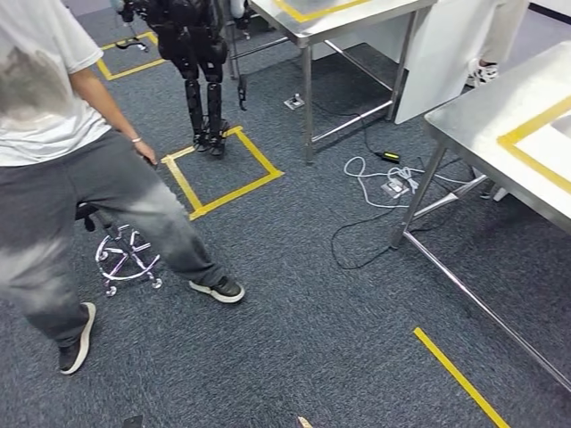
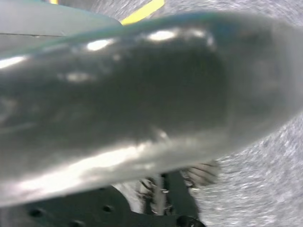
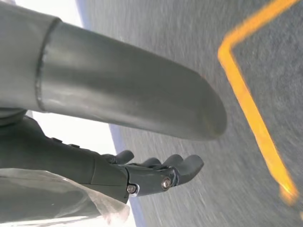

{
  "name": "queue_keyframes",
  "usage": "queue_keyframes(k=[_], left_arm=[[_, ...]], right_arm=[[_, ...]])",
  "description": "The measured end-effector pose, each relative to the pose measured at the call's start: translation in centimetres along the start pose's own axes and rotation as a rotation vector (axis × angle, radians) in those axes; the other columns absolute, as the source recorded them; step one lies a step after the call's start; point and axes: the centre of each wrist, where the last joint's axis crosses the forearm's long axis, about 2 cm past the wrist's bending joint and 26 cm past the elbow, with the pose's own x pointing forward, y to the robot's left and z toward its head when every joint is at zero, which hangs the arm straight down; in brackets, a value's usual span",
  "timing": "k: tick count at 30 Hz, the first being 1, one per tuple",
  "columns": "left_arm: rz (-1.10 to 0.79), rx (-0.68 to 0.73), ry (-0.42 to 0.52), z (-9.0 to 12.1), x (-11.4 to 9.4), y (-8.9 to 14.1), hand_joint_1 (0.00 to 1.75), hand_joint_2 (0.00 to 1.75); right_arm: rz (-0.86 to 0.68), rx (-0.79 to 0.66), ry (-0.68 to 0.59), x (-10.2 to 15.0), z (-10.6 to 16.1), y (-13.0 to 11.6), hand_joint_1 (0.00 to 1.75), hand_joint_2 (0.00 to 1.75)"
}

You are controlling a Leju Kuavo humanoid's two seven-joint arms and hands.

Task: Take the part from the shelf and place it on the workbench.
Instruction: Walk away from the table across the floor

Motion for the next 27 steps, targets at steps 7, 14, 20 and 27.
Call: queue_keyframes(k=[7, 14, 20, 27], left_arm=[[0.105, 0.024, -0.034, 0.4, -0.7, -0.8, 0.0, 0.0], [0.045, 0.065, 0.036, 0.6, -0.9, -1.4, 0.0, 0.0], [0.002, 0.062, 0.06, 0.6, -0.7, -1.6, 0.0, 0.0], [-0.207, -0.01, 0.063, 0.3, 0.7, -1.9, 0.0, 0.0]], right_arm=[[0.218, 0.111, -0.11, 1.5, -0.7, 9.3, 0.0, 0.0], [0.298, 0.115, -0.233, 6.1, 0.1, 16.8, 0.0, 0.0], [0.265, 0.164, -0.256, 8.9, 1.2, 21.0, 0.0, 0.0], [0.068, 0.148, -0.217, 12.9, 1.8, 20.7, 0.0, 0.0]])
